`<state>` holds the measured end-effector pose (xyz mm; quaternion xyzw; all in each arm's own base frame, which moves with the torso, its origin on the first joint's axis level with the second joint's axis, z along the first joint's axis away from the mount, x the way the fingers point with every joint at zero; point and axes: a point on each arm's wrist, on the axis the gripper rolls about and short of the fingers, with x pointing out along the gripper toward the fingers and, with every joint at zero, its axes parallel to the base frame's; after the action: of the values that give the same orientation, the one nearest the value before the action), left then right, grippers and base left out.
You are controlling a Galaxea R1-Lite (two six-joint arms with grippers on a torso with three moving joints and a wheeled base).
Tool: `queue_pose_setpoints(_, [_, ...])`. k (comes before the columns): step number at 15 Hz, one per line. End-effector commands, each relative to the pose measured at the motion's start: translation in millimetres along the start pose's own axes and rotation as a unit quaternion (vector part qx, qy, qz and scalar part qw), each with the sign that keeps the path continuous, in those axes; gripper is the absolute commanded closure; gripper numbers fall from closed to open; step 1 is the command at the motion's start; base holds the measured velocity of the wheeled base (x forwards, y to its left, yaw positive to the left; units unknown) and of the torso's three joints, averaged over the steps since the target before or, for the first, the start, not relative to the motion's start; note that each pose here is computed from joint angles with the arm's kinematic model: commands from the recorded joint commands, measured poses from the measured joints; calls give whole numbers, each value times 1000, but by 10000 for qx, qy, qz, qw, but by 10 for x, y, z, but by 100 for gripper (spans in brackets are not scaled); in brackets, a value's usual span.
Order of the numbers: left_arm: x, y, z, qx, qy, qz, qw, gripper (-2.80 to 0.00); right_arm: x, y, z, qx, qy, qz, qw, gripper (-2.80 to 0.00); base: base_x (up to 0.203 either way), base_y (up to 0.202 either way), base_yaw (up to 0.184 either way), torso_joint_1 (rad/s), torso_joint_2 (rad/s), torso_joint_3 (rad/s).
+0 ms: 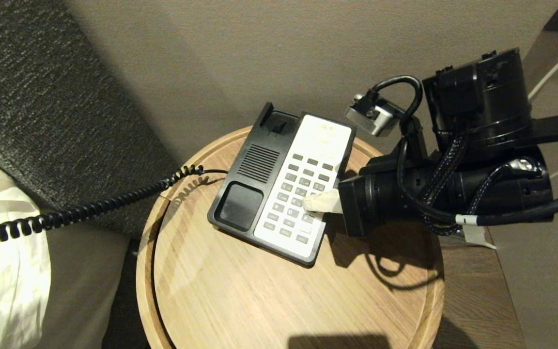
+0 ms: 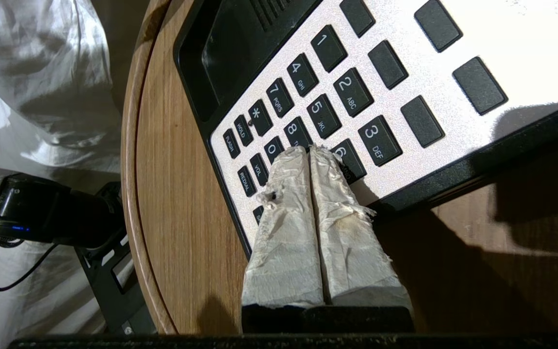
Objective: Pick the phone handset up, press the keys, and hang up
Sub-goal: Dial the number
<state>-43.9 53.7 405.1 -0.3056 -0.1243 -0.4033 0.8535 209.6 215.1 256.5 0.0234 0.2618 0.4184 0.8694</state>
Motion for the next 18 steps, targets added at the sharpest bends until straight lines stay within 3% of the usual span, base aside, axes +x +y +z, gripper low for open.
queue_pose_setpoints(1, [1, 1, -2, -15, 4, 8, 10000, 0, -113, 40, 38, -16, -135, 85, 9999, 0, 0, 0, 0, 0, 0, 0])
queue_pose_setpoints(7, [-18, 9, -15, -14, 18, 15, 10000, 0, -150, 192, -24, -11, -31, 340, 9994, 0, 0, 0, 0, 0, 0, 0])
queue_pose_setpoints(18, [-38, 6, -5, -16, -10, 2, 10000, 0, -103, 148, -172, -9, 245, 227, 9994, 0, 0, 0, 0, 0, 0, 0])
